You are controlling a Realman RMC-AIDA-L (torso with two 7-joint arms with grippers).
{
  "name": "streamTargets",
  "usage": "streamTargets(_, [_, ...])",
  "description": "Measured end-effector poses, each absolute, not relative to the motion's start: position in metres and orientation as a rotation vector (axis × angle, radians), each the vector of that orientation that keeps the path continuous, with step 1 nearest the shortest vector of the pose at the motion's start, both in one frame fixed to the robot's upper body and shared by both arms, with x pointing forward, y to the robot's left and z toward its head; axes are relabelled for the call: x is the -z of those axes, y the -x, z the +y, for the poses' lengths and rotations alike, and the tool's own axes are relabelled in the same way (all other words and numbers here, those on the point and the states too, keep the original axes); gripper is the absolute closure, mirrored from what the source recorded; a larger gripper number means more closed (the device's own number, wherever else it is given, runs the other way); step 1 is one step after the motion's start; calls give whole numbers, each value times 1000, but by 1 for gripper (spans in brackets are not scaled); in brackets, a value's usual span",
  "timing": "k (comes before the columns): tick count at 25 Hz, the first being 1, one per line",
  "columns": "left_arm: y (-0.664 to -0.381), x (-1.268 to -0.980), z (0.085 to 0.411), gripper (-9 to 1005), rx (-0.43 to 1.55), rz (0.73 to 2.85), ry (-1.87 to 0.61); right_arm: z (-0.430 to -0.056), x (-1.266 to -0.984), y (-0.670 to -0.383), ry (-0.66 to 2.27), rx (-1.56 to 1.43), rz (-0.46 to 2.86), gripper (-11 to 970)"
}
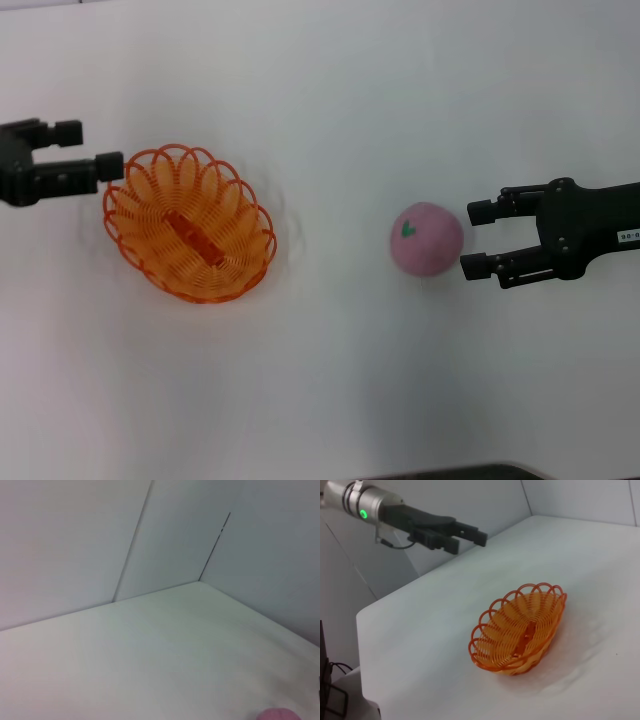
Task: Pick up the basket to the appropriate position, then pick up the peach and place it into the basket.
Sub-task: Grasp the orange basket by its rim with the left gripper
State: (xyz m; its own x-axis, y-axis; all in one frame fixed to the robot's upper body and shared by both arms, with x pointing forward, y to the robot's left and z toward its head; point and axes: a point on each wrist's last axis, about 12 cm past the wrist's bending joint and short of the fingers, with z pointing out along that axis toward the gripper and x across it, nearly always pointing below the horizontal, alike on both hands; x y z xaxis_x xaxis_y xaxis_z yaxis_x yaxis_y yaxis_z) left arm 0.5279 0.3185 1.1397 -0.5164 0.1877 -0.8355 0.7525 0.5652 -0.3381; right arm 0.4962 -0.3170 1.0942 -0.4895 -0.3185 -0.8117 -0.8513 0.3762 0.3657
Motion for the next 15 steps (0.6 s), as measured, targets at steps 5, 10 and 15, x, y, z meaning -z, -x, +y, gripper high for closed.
streamTargets(5, [-542, -1150, 303, 144, 896, 2019, -824, -317, -1094, -497, 1004, -1059, 1995, 101])
streamTargets(10, [-560, -1169, 286, 143, 807, 2104, -835, -315, -1094, -498, 1007, -1058, 1992, 101])
streamTargets(15, [-577, -1187, 267, 146, 635, 2276, -799, -315, -1095, -498, 1013, -1059, 1990, 101])
